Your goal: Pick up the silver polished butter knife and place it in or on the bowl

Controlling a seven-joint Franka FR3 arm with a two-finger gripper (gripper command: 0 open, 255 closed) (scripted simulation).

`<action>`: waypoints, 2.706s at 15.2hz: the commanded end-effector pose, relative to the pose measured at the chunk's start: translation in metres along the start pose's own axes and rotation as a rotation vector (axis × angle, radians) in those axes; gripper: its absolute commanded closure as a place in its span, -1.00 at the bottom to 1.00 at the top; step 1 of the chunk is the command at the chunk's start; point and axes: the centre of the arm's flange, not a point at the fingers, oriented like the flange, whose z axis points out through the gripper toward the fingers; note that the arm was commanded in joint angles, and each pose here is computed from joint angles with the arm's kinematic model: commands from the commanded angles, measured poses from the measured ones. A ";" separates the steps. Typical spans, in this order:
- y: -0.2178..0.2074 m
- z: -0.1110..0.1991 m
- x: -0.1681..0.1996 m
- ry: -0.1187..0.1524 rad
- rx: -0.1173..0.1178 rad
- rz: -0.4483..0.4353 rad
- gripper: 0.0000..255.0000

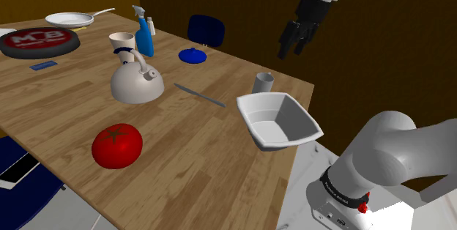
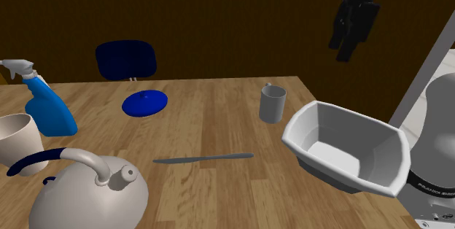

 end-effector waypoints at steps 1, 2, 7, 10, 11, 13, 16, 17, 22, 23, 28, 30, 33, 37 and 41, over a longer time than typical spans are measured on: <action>0.000 0.000 0.000 0.000 0.000 0.000 -1.00; -0.003 0.008 0.011 -0.006 -0.002 -0.013 -1.00; -0.021 0.051 0.063 -0.036 -0.009 -0.077 -1.00; -0.032 0.078 0.093 -0.055 -0.014 -0.116 -1.00; -0.037 0.087 0.103 -0.061 -0.016 -0.128 -1.00; -0.045 0.105 0.122 -0.073 -0.019 -0.154 -1.00; -0.059 0.133 0.151 -0.091 -0.024 -0.193 -1.00; -0.064 0.142 0.160 -0.097 -0.025 -0.205 -1.00; -0.090 0.190 0.204 -0.128 -0.033 -0.270 -1.00; -0.095 0.199 0.212 -0.134 -0.035 -0.283 -1.00; -0.121 0.244 0.249 -0.161 -0.042 -0.341 -1.00; -0.120 0.255 0.247 -0.161 -0.042 -0.341 -1.00; -0.119 0.270 0.245 -0.161 -0.042 -0.341 -1.00; -0.118 0.284 0.243 -0.161 -0.042 -0.341 -1.00; -0.118 0.284 0.243 -0.161 -0.042 -0.341 -1.00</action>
